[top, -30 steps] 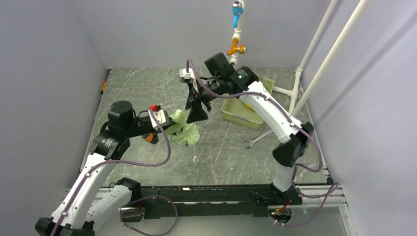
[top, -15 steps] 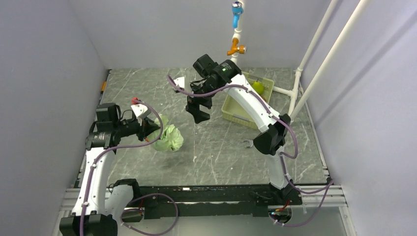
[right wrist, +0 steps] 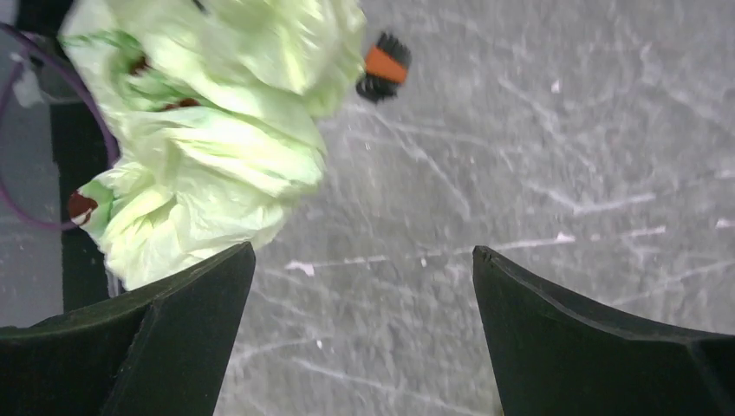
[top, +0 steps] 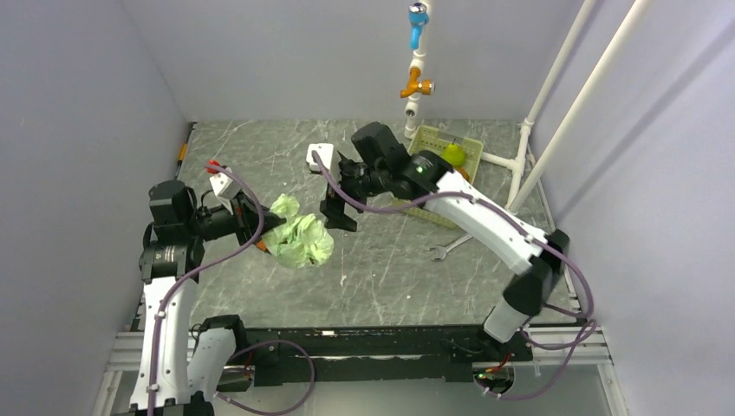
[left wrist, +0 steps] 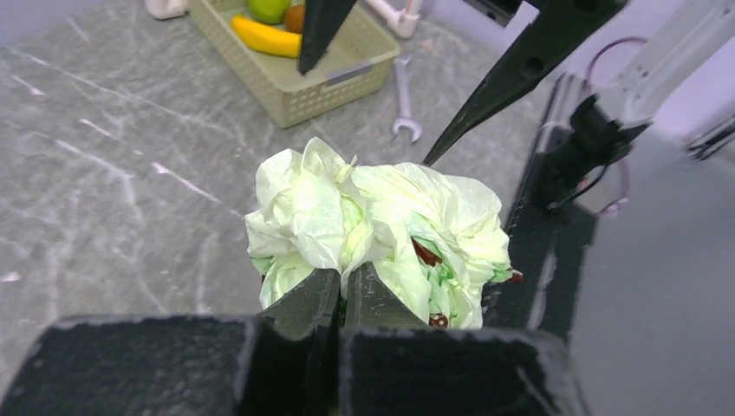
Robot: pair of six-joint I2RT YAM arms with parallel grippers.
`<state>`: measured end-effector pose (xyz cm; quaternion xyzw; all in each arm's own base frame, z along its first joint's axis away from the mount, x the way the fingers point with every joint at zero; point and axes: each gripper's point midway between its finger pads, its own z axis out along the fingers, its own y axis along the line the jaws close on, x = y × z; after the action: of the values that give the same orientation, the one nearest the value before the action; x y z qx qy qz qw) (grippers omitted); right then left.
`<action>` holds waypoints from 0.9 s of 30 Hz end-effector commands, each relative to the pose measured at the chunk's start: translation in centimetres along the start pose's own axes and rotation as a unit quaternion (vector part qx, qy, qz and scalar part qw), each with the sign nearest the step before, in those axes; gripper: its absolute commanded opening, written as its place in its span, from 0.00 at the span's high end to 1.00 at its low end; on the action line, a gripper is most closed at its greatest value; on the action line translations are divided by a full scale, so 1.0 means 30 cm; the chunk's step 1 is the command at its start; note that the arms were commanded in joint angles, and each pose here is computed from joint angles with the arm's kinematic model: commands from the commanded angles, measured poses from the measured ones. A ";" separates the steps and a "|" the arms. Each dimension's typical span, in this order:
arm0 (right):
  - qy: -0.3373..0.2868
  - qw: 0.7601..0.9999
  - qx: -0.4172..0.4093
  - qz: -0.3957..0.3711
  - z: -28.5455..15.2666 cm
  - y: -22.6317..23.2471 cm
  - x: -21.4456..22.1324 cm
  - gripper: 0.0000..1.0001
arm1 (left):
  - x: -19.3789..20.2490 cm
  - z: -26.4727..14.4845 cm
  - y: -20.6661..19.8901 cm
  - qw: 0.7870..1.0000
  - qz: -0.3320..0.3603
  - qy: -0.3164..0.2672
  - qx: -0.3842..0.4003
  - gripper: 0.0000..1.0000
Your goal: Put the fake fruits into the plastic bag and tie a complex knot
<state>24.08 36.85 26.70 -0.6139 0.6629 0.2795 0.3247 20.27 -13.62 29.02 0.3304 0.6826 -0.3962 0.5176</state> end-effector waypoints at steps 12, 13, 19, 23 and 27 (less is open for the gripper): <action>-0.238 0.964 -0.112 0.038 0.080 0.346 -0.248 0.00 | -0.098 0.001 -0.110 0.984 -0.139 -0.101 0.054 1.00; -0.230 0.966 -0.114 0.036 0.087 0.363 -0.242 0.01 | -0.106 0.000 -0.111 0.984 -0.138 -0.104 0.054 1.00; -0.161 0.982 -0.082 0.053 0.108 0.296 -0.100 0.79 | -0.161 -0.011 -0.110 0.985 -0.124 -0.106 0.059 1.00; -0.120 0.986 -0.048 0.101 0.025 0.183 0.053 1.00 | -0.206 -0.038 0.012 0.986 -0.105 -0.124 -0.020 1.00; -0.103 0.988 -0.023 0.111 -0.083 0.134 0.153 1.00 | -0.260 -0.086 0.206 0.976 -0.109 -0.136 -0.131 1.00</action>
<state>20.27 38.17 26.64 -0.5159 0.6351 0.4245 0.3877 21.67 -12.80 33.14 0.1688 0.6763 -0.5020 0.5120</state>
